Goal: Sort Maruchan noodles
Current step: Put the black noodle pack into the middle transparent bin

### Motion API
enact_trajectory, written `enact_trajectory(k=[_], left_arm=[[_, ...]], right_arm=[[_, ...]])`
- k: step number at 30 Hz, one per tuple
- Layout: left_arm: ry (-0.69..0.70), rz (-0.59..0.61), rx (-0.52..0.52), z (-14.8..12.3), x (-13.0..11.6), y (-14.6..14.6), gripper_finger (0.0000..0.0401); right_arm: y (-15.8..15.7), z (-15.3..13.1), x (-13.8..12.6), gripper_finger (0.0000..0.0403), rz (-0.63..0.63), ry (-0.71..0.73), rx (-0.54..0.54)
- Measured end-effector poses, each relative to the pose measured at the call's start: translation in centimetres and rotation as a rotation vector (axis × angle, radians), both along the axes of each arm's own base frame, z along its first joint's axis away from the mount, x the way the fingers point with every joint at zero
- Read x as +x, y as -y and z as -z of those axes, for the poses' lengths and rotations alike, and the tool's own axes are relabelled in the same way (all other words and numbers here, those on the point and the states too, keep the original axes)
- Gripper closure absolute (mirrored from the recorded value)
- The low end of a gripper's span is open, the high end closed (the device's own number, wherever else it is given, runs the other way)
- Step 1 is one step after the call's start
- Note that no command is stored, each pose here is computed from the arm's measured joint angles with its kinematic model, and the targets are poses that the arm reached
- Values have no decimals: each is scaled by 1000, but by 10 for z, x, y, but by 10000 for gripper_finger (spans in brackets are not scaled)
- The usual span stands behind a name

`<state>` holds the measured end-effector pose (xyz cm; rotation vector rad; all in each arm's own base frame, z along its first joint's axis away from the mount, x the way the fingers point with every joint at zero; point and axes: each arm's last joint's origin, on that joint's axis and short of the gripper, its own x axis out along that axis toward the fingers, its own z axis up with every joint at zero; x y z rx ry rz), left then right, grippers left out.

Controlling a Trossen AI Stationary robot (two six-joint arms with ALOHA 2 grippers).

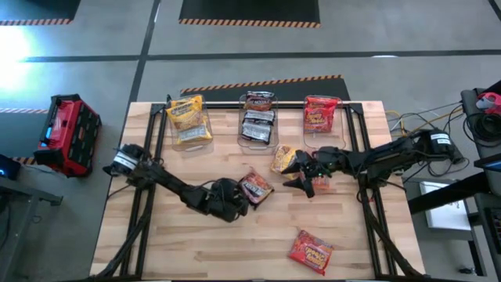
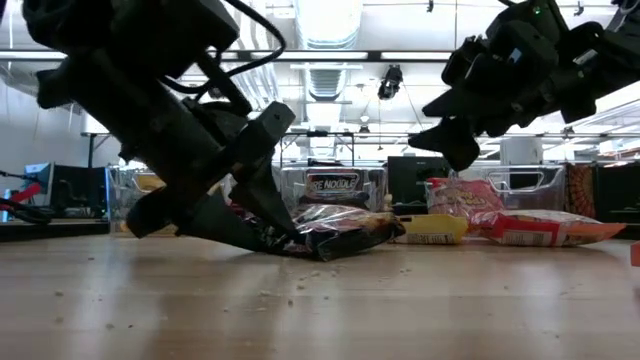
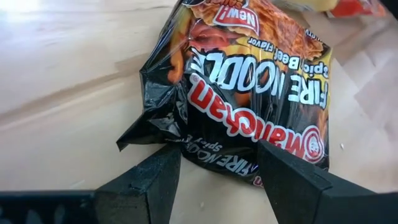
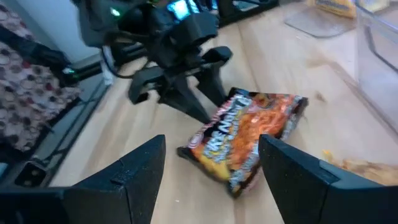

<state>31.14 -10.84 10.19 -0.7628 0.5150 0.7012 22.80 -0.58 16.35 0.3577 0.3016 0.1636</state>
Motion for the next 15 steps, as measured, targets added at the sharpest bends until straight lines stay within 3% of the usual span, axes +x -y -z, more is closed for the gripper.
enact_trajectory(k=[10,15], left_arm=[[-27,92,-1,-2,15,-26,207],[-34,114,-13,-2,18,-34,207]], right_arm=[[2,4,-1,158,88,-48,4],[5,8,-2,158,192,-132,225]])
